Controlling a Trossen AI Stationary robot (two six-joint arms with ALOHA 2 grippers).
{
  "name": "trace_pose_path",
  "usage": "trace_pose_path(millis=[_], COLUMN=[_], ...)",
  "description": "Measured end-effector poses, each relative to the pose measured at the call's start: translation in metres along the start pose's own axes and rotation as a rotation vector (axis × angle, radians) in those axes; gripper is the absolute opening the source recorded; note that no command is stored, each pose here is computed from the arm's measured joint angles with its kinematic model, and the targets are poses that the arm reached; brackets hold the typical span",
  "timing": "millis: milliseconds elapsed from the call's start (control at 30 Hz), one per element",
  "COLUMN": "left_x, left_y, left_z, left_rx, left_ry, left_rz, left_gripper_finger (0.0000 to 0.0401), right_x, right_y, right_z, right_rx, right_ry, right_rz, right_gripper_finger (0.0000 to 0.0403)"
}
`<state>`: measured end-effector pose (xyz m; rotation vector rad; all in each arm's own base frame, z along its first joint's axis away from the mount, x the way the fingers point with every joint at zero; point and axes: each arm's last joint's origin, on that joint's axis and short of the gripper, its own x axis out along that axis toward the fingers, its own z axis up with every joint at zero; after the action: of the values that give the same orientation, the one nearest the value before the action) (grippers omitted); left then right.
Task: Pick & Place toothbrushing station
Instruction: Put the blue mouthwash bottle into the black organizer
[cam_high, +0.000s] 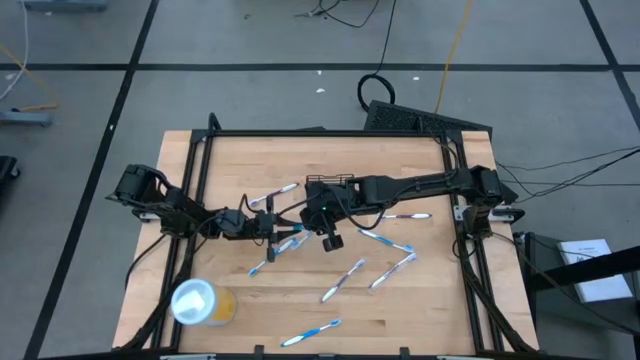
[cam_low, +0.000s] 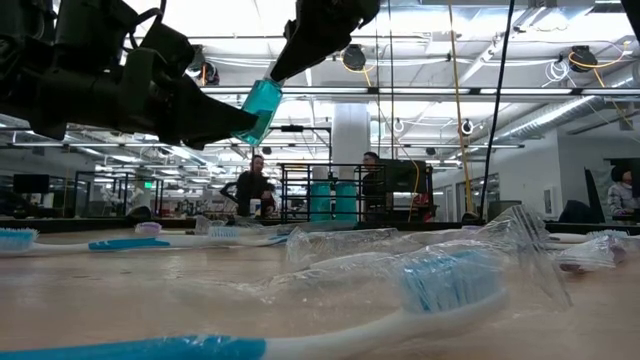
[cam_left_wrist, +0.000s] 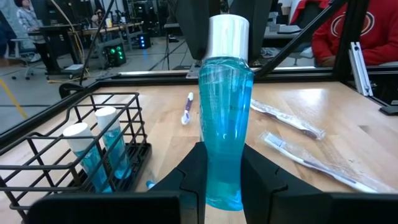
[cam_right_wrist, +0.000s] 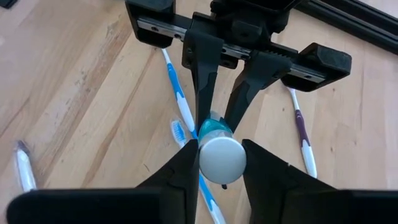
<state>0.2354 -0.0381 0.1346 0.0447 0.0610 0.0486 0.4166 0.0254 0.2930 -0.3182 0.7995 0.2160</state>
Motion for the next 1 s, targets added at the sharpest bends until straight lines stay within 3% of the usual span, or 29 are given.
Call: trace_pose_path(millis=[467, 800, 1000], left_x=[0.0000, -0.0011, -0.0078], left_y=[-0.0001, 0.0002, 0.0025], left_z=[0.0000, 0.0002, 0.0065], left_rx=[0.011, 0.025, 0.029], left_ry=[0.000, 0.024, 0.045], left_rz=[-0.003, -0.003, 0.027], left_gripper_finger=[0.0066, 0.0172, 0.0209], right_x=[-0.0003, -0.0034, -0.0047], right_y=[0.0003, 0.0003, -0.0012], right_z=[-0.0013, -0.0056, -0.0059], right_rx=[-0.017, -0.021, -0.035], right_ry=[0.016, 0.066, 0.080], right_rz=[-0.001, -0.025, -0.064], right_gripper_finger=[0.0089, 0.0089, 0.0089])
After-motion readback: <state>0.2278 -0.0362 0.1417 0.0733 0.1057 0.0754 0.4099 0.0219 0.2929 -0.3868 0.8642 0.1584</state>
